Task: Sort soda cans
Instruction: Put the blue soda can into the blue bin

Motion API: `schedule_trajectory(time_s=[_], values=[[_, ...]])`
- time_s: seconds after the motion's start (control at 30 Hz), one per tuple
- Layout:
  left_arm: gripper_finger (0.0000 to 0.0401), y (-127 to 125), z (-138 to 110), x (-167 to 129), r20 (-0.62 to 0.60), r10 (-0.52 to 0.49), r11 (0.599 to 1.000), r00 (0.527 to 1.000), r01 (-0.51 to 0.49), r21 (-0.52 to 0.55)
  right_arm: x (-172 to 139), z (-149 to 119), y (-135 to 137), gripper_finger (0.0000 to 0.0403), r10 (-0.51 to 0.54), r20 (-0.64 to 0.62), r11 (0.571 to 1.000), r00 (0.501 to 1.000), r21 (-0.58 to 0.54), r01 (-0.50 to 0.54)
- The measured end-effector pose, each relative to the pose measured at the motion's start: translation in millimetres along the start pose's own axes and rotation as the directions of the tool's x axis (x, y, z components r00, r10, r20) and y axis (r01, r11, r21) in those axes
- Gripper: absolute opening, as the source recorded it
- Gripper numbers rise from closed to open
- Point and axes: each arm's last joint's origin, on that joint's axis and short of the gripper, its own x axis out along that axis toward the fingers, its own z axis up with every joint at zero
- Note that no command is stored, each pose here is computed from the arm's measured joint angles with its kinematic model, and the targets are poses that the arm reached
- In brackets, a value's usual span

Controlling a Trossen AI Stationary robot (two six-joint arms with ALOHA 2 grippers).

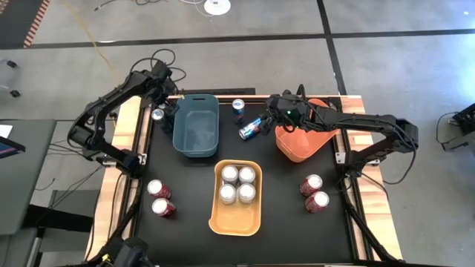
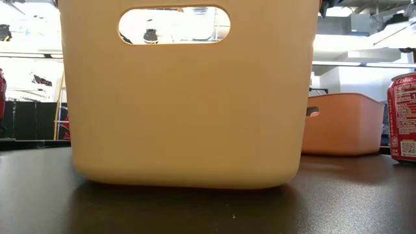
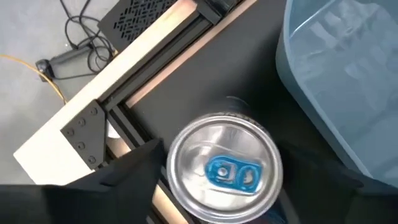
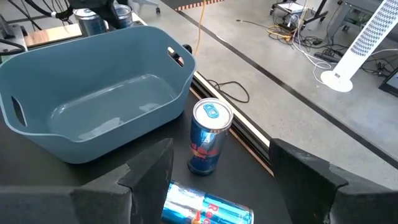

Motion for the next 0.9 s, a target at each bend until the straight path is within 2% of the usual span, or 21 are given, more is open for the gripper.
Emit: schedule_trajectory(time_s=[0.13,0.37,0.6,0.77,0.9], values=[[0.0237,0,-1,0,-0.009,0.01,1.0,1.0,-0.01,-0.008,0,0,0,0.0281,0.0,0.0,1.0,1.0,0.0,0.0],[0.0234,-1,3,-10,-0.01,0.029,0.999,1.0,-0.029,-0.026,0,0,0,0.0281,0.0,0.0,1.0,1.0,0.0,0.0],[0.0234,-14,15,-78,0.172,0.09,0.994,0.981,-0.099,0.042,0,0,0,0.0281,0.001,0.0,1.0,1.0,-0.001,-0.001],[0.0234,-32,20,-140,0.34,0.045,0.988,0.939,-0.091,0.123,0,0,0,0.0281,0.001,0.0,1.0,1.0,-0.001,-0.001],[0.0234,-49,20,-170,0.422,0.01,0.977,0.906,-0.1,0.19,0,-1,0,0.0281,0.0,-0.005,1.0,1.0,0.004,0.0]])
